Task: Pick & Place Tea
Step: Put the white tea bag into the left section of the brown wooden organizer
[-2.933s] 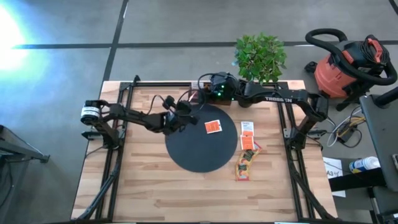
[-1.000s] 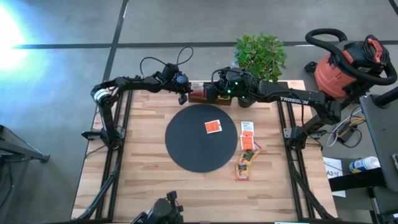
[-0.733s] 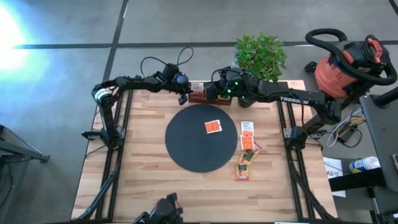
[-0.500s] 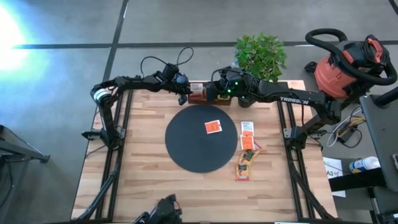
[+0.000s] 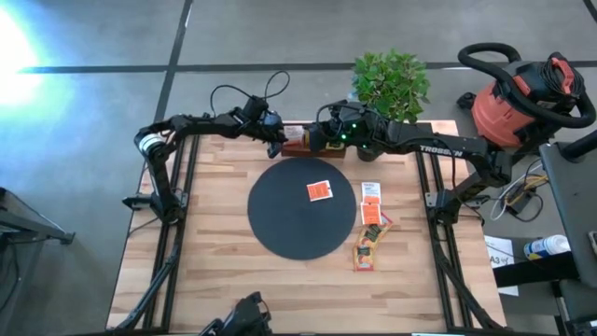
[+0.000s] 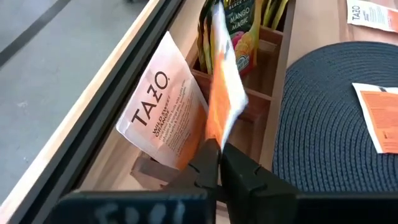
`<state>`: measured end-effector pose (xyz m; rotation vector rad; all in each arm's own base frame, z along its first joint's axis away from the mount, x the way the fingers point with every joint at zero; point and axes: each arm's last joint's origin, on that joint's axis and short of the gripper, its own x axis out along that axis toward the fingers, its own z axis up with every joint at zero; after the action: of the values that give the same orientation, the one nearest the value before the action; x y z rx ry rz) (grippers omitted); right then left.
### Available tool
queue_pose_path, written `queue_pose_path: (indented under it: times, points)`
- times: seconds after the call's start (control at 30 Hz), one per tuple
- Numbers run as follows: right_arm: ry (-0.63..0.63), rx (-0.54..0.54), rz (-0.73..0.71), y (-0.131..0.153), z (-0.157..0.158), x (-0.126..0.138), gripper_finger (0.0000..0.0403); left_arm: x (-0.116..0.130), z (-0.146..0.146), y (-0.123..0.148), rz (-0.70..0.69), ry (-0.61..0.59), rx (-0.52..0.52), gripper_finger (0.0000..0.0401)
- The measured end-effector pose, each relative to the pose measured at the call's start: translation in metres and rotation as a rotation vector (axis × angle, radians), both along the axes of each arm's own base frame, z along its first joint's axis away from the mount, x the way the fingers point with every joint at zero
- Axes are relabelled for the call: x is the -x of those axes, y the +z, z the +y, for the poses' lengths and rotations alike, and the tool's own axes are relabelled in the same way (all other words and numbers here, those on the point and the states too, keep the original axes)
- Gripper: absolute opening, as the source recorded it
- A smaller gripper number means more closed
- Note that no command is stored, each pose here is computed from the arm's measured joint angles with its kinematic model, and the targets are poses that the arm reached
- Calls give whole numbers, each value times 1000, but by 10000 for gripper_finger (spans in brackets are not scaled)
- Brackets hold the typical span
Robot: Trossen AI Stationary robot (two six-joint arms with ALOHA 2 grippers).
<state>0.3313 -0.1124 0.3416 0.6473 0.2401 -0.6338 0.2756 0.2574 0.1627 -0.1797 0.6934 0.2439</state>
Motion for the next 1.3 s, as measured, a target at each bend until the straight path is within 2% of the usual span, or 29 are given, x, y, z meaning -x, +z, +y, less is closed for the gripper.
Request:
queue_pose_path:
  times: [0.2, 0.3, 0.53, 0.83, 0.93, 1.03, 1.1, 1.17, 1.3]
  points:
    - [0, -1, 4, -2, 0, 0, 114, 4, -3, 10, 9, 32, -18, 70]
    - [0, -2, 5, -2, 0, 0, 114, 7, -4, 17, 22, 58, -47, 82]
    - [0, -3, 6, -3, 0, 0, 114, 12, -5, 27, 62, 121, -102, 85]
    - [0, -5, 5, -3, 0, 0, 114, 17, -15, 37, 109, 133, -77, 85]
    - [1, -6, 6, -3, 0, 0, 114, 19, -18, 54, 91, 155, -156, 85]
    - [1, -5, 6, -3, 0, 0, 114, 24, -17, 63, 135, 246, -248, 85]
    - [1, -5, 6, -3, 0, 0, 114, 27, -17, 68, 144, 278, -271, 85]
    - [1, -5, 6, -3, 0, 0, 114, 27, -21, 73, 90, 239, -235, 85]
    - [2, -3, 8, -3, 0, 0, 114, 15, -39, 75, -68, -9, -36, 85]
